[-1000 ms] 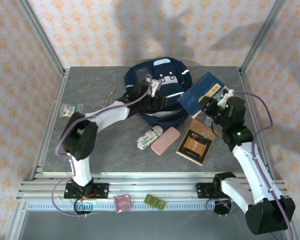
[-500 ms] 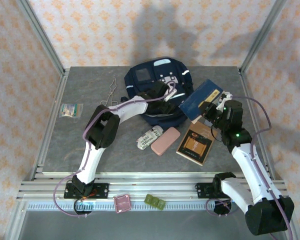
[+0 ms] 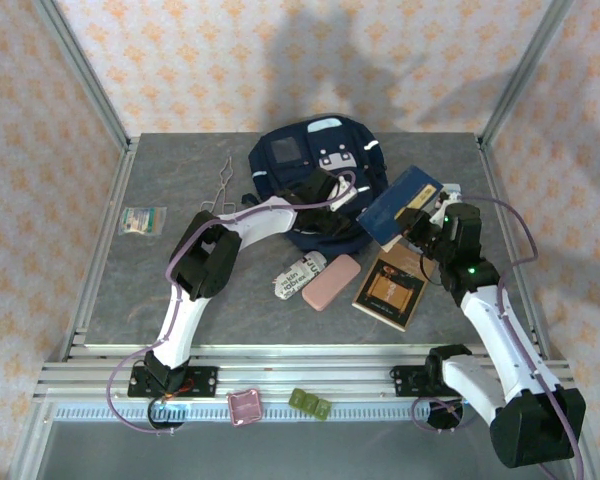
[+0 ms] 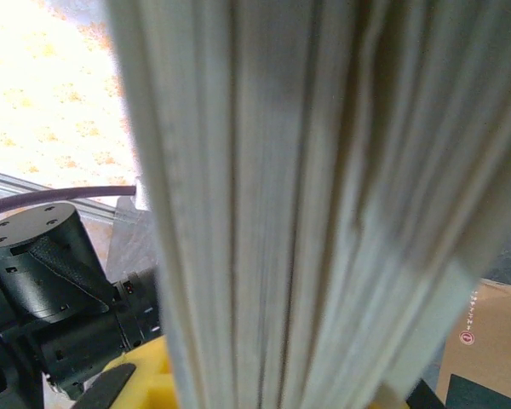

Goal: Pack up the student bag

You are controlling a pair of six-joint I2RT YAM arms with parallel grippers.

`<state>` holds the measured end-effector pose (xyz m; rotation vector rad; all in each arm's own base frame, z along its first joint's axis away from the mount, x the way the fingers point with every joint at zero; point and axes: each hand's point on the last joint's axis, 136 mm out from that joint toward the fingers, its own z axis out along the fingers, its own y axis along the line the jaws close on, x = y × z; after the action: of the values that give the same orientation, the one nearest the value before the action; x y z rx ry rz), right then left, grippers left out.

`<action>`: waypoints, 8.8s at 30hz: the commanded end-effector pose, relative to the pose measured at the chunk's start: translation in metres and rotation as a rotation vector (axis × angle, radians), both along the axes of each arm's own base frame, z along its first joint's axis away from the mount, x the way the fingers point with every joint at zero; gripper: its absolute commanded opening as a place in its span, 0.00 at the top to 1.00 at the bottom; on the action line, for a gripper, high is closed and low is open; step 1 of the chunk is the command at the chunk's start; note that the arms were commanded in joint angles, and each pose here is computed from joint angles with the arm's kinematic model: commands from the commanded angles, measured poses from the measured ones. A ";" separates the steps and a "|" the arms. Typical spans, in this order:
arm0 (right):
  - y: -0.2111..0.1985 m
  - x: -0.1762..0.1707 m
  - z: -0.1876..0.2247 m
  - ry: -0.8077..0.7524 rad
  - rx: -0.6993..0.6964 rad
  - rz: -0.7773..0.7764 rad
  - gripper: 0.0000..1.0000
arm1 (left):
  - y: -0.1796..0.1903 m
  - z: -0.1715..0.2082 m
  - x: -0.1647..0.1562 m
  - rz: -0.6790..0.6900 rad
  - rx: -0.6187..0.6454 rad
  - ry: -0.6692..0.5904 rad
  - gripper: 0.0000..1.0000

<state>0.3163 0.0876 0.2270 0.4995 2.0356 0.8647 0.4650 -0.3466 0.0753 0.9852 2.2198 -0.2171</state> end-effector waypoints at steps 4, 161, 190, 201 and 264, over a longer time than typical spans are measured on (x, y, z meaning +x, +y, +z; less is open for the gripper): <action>0.001 0.004 0.020 -0.080 0.028 0.004 1.00 | 0.020 0.000 0.027 0.110 0.147 -0.156 0.53; -0.070 -0.089 -0.211 0.626 -0.019 -0.354 0.39 | -0.096 -0.016 -0.170 0.109 -0.224 0.443 0.60; -0.048 -0.076 -0.202 0.531 0.087 -0.255 0.45 | -0.120 -0.062 -0.111 0.160 -0.096 0.451 0.53; -0.015 -0.053 -0.138 0.237 0.277 -0.078 0.48 | -0.116 -0.089 -0.134 0.123 -0.080 0.556 0.82; 0.126 -0.059 0.142 -0.298 0.258 0.886 1.00 | 0.063 0.259 -0.135 -0.169 -1.244 0.220 0.16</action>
<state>0.2742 0.2030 0.3309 -0.2177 1.9848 1.5744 0.3507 -0.2826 0.2976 0.2954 1.7872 -1.5267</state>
